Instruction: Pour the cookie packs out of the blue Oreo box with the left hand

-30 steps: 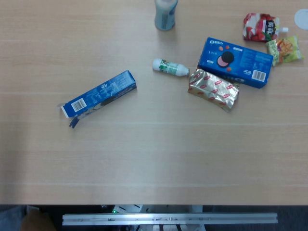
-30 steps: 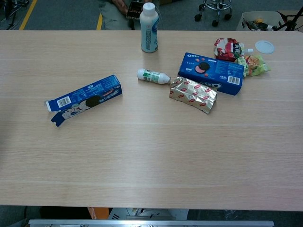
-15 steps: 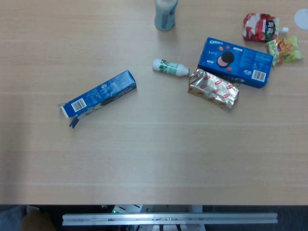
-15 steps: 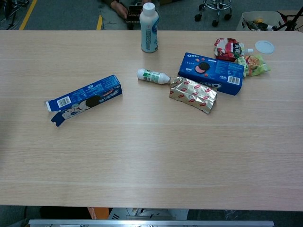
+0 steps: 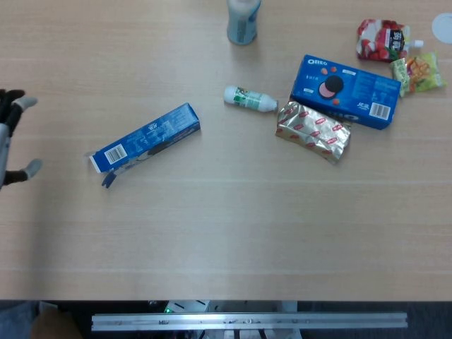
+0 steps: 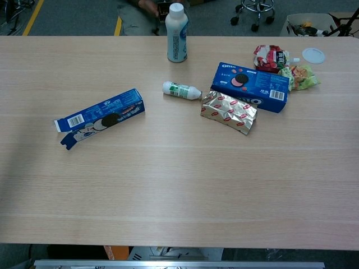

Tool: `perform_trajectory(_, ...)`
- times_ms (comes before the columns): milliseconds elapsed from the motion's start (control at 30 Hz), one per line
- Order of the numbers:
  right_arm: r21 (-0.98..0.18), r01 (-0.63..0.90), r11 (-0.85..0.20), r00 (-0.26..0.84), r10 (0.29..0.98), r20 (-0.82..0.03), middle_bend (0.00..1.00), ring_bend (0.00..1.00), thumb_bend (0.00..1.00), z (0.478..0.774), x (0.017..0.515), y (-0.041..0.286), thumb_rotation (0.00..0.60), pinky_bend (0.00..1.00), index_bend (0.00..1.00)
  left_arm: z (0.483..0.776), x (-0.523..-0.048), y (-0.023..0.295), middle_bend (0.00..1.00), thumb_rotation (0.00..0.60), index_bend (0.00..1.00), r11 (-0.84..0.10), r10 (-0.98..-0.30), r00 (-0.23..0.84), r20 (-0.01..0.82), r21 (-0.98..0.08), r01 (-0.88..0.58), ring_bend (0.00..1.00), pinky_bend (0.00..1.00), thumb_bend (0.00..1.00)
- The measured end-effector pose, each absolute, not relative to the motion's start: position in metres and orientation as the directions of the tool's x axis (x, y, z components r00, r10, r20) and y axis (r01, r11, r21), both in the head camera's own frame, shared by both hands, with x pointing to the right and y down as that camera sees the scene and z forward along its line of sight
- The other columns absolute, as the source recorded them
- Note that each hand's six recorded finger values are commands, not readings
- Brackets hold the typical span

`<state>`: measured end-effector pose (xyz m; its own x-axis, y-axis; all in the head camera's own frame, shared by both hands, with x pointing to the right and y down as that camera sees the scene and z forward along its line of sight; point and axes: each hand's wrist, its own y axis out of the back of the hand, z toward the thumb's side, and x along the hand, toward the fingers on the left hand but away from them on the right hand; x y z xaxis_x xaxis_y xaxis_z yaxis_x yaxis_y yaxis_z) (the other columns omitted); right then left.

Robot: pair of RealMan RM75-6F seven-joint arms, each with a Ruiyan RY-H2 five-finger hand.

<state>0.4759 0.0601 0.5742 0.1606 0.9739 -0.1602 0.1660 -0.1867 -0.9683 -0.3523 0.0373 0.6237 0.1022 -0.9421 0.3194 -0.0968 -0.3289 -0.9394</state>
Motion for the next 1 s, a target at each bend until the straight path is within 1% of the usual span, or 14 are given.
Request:
perform_trajectory(100,-0.967,0.166,-0.192,0.168,0.972,-0.164,0.39,0.37,0.18,0.575,0.473,0.063,0.600,0.39,0.38,0.632,-0.335,0.028,0.15,0.600,0.18,-0.357,-0.930,0.132,0.342,-0.928,-0.109,0.12,0.22,0.18)
perform_trajectory(167,-0.966,0.168,-0.195,0.170,0.971,-0.166,0.39,0.37,0.18,0.575,0.471,0.065,0.600,0.39,0.38,0.640,-0.323,0.024,0.14,0.600,0.15,-0.384,-0.918,0.150,0.367,-0.916,-0.112,0.12,0.22,0.18)
perform_trajectory(333,-0.960,0.176,-0.218,0.170,0.967,-0.189,0.39,0.37,0.18,0.582,0.471,0.073,0.600,0.39,0.38,0.661,-0.287,0.019,0.12,0.600,0.11,-0.453,-0.881,0.207,0.425,-0.883,-0.118,0.12,0.22,0.18)
perform_trajectory(467,-0.958,0.171,-0.228,0.169,0.965,-0.199,0.39,0.37,0.18,0.585,0.472,0.076,0.600,0.39,0.38,0.679,-0.254,0.016,0.10,0.600,0.09,-0.503,-0.847,0.259,0.465,-0.858,-0.103,0.12,0.22,0.18)
perform_trajectory(567,-0.957,0.172,-0.234,0.176,0.963,-0.204,0.39,0.37,0.18,0.586,0.471,0.077,0.600,0.39,0.38,0.690,-0.237,0.014,0.10,0.600,0.08,-0.531,-0.825,0.278,0.492,-0.843,-0.083,0.12,0.22,0.18)
perform_trajectory(733,-0.956,0.170,-0.240,0.182,0.961,-0.208,0.39,0.37,0.18,0.587,0.470,0.077,0.600,0.39,0.38,0.711,-0.213,0.011,0.09,0.600,0.08,-0.572,-0.790,0.297,0.535,-0.819,-0.047,0.12,0.22,0.17)
perform_trajectory(867,-0.955,0.171,-0.241,0.180,0.961,-0.210,0.39,0.37,0.18,0.588,0.471,0.077,0.600,0.39,0.38,0.726,-0.202,0.008,0.04,0.600,0.00,-0.595,-0.770,0.291,0.569,-0.804,-0.003,0.08,0.21,0.15)
perform_trajectory(1000,-0.954,0.171,-0.245,0.177,0.960,-0.215,0.39,0.37,0.18,0.589,0.472,0.077,0.600,0.39,0.38,0.737,-0.189,0.003,0.04,0.600,0.00,-0.603,-0.760,0.279,0.587,-0.797,0.032,0.07,0.20,0.14)
